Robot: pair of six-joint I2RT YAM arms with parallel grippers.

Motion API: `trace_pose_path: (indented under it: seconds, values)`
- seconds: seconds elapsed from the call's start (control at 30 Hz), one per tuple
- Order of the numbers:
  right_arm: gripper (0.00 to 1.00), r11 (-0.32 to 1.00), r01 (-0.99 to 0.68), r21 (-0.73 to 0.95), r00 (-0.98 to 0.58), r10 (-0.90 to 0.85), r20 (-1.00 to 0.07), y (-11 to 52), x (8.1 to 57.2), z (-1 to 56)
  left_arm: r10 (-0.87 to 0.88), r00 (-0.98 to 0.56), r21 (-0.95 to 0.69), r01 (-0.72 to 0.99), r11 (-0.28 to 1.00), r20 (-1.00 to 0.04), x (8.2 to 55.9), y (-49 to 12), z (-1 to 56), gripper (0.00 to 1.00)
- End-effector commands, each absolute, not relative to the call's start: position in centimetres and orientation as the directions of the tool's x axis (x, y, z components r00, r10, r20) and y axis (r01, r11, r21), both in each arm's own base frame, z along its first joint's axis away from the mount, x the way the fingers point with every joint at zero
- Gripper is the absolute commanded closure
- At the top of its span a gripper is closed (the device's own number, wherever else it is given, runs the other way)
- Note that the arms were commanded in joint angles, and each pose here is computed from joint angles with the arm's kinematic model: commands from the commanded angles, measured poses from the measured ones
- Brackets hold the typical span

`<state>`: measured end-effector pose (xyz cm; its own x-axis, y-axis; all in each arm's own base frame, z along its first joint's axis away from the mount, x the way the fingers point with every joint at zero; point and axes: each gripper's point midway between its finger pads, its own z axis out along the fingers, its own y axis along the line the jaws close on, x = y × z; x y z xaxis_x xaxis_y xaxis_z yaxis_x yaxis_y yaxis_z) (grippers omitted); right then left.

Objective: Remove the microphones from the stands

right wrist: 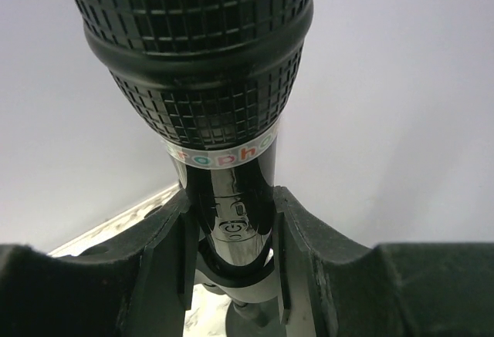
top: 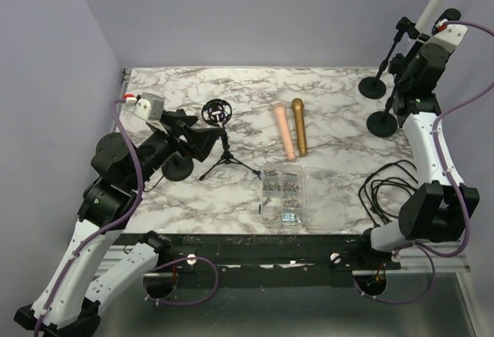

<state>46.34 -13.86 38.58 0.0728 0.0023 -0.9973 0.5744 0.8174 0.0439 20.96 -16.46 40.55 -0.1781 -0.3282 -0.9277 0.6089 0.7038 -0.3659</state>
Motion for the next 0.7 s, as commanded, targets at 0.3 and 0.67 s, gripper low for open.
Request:
trace_pose_path:
  seconds: [0.3,0.67]
  values:
    - [0.99,0.938,0.280,0.205,0.102,0.183,-0.978,-7.9,46.2,41.5,-0.255,-0.185,-0.298,0.792,0.533,-0.949,21.3,-26.2,43.5,0.14]
    - [0.99,0.961,0.028,0.276,-0.068,0.278,-0.958,-2.5,46.2,39.0,-0.208,-0.179,-0.250,0.884,0.396,-0.962,22.8,-33.7,45.2,0.12]
